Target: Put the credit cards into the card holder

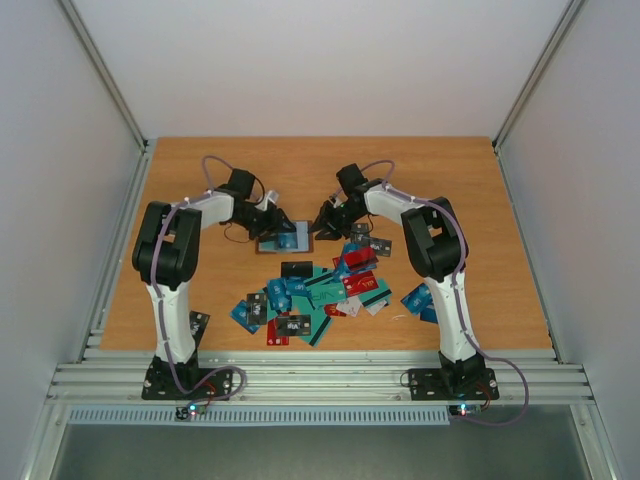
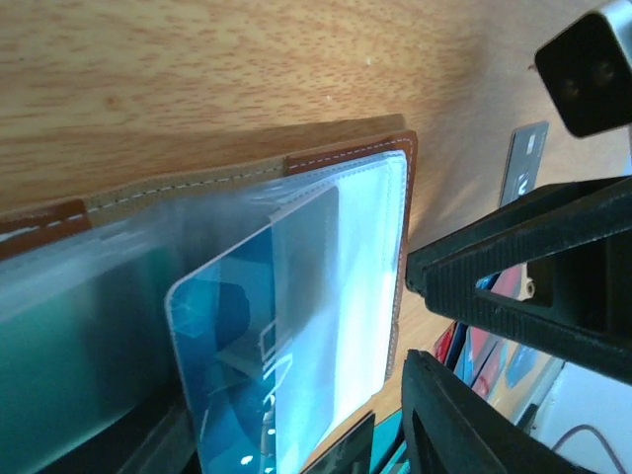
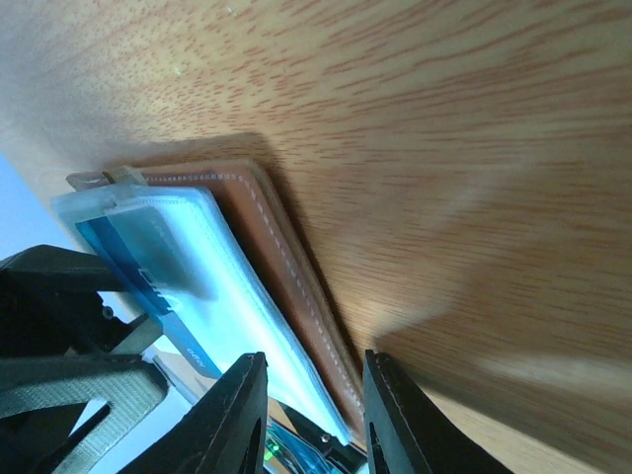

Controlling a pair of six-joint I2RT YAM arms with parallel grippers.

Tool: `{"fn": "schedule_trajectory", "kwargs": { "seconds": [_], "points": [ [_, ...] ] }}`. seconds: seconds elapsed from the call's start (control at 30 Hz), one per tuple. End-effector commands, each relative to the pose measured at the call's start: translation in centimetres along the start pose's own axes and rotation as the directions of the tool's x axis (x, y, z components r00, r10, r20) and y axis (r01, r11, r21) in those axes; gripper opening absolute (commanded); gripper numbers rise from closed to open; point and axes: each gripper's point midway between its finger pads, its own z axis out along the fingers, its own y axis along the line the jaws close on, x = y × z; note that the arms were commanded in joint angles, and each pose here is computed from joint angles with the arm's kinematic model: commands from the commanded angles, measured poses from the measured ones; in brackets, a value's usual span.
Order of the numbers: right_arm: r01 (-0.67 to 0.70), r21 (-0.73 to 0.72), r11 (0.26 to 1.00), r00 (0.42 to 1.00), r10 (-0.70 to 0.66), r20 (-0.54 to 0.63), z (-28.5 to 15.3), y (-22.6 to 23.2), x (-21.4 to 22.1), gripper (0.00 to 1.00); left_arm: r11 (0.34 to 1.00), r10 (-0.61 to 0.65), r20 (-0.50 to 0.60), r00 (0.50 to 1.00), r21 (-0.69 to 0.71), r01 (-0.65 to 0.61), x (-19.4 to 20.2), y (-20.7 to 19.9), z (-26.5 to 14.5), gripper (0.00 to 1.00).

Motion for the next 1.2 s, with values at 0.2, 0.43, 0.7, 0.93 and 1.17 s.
{"fn": "schedule_trajectory", "kwargs": {
  "seconds": [0.2,0.43,0.7,0.93,1.17],
  "points": [
    [-0.036,0.051,0.998,0.999,0.038,-0.03,1.7,-1.9,0.3,0.29,0.98,-0.023,-0.062,0.998,-0.196,0.01,1.3,1.8,-1.3,0.89],
    [-0.04,0.041,0.998,0.998,0.042,-0.038,1.9,-1.7,0.3,0.29,0.963,0.003,-0.066,0.998,-0.269,-0.021,1.4,1.7,-1.8,0.99],
    [-0.035,0.032,0.999,0.998,0.036,-0.046,2.0,-1.5,0.2,0.29,0.923,0.045,-0.071,0.996,-0.378,-0.068,1.4,1.8,-2.6,0.99],
    [-0.019,0.023,1.0,0.998,0.02,-0.06,2.3,-0.6,0.7,0.29,0.879,0.073,-0.071,0.995,-0.468,-0.098,1.0,1.7,-3.3,0.99],
    [-0.009,0.021,1.0,0.998,0.01,-0.068,2.3,-0.5,1.0,0.29,0.838,0.08,-0.096,0.992,-0.532,-0.119,0.9,1.7,-4.9,0.99]
  ]
}}
